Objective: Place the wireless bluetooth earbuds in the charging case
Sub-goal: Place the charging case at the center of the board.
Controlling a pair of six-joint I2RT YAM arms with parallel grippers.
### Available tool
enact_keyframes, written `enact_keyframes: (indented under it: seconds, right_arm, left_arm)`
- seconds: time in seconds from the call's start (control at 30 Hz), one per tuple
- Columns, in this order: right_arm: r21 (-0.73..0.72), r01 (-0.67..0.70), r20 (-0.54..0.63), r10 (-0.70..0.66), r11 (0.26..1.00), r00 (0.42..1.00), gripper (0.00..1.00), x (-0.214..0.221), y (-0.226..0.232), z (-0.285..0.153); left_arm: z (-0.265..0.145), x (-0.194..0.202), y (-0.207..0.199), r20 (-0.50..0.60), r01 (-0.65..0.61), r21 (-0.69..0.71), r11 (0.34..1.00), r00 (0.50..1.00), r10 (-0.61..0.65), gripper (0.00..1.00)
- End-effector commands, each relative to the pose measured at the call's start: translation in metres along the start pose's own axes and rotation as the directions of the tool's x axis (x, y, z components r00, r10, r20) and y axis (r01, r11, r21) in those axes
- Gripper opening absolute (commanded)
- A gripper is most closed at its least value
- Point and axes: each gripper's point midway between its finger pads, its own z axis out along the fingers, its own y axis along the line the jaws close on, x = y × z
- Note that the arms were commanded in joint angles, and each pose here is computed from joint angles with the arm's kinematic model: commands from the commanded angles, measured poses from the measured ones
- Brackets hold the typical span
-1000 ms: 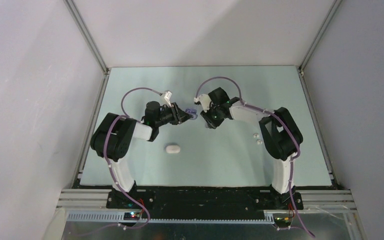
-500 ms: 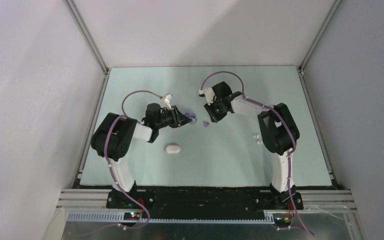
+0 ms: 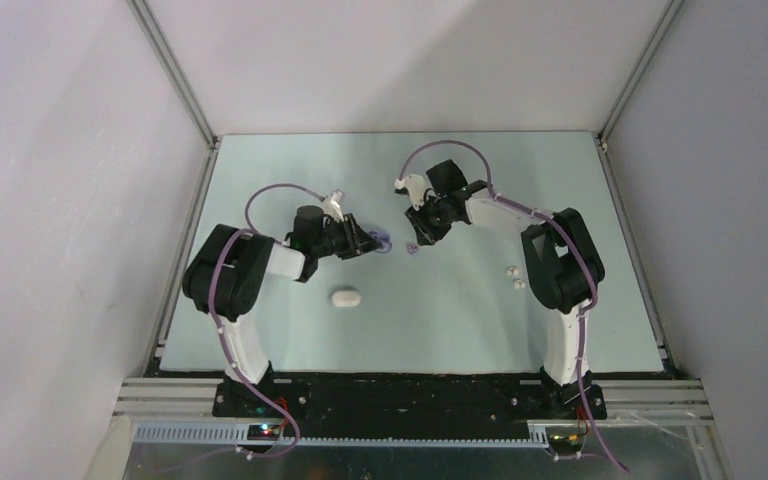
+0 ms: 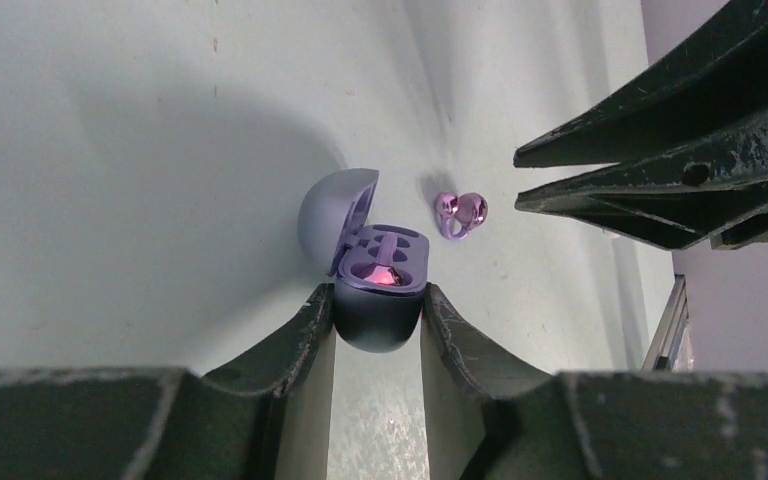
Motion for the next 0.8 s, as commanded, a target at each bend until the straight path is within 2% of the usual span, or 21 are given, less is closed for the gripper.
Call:
enact_keyframes:
  seconds: [0.0, 0.27, 0.3, 0.33, 0.37, 0.43, 0.67, 0.77]
  right_arm:
    - [0.002, 0.023, 0.072, -0.023, 1.000, 0.997, 0.32, -0.025, 0.000, -0.024]
    - [-0.002, 0.016, 0.077, -0.016, 1.000, 0.997, 0.32, -0.025, 0.000, -0.027]
    - [-0.004, 0.017, 0.077, -0.017, 1.000, 0.997, 0.32, -0.025, 0.001, -0.027]
    - [-0.004, 0.019, 0.077, -0.019, 1.000, 0.997, 0.32, -0.026, 0.001, -0.027]
    - [-0.006, 0.021, 0.078, -0.021, 1.000, 0.997, 0.32, -0.026, 0.002, -0.028]
    - [-0.007, 0.026, 0.078, -0.025, 1.000, 0.997, 0.32, -0.026, 0.002, -0.030]
    - [-0.025, 0.084, 0.090, -0.082, 0.996, 0.993, 0.32, -0.030, 0.006, -0.035]
    - [-0.025, 0.138, 0.101, -0.135, 0.990, 0.986, 0.32, -0.033, 0.007, -0.032]
  left_arm:
    - [0.000, -0.008, 0.011, 0.008, 0.037, -0.048, 0.998, 0.999, -0.037, 0.13]
    - [-0.012, -0.013, 0.012, 0.012, 0.089, -0.038, 0.995, 0.996, -0.089, 0.48]
    - [-0.015, -0.014, 0.011, 0.008, 0.093, -0.028, 0.995, 0.996, -0.093, 0.50]
    - [-0.017, -0.013, 0.009, 0.000, 0.095, -0.019, 0.995, 0.995, -0.095, 0.58]
    - [-0.019, -0.012, 0.009, -0.001, 0.100, -0.016, 0.995, 0.995, -0.100, 0.86]
    - [-0.024, -0.012, 0.006, -0.007, 0.101, 0.002, 0.995, 0.995, -0.101, 0.98]
    - [-0.056, -0.027, -0.006, 0.017, 0.115, 0.006, 0.993, 0.993, -0.115, 1.00]
    - [-0.072, -0.025, 0.001, -0.028, 0.060, -0.105, 0.993, 0.998, -0.064, 1.00]
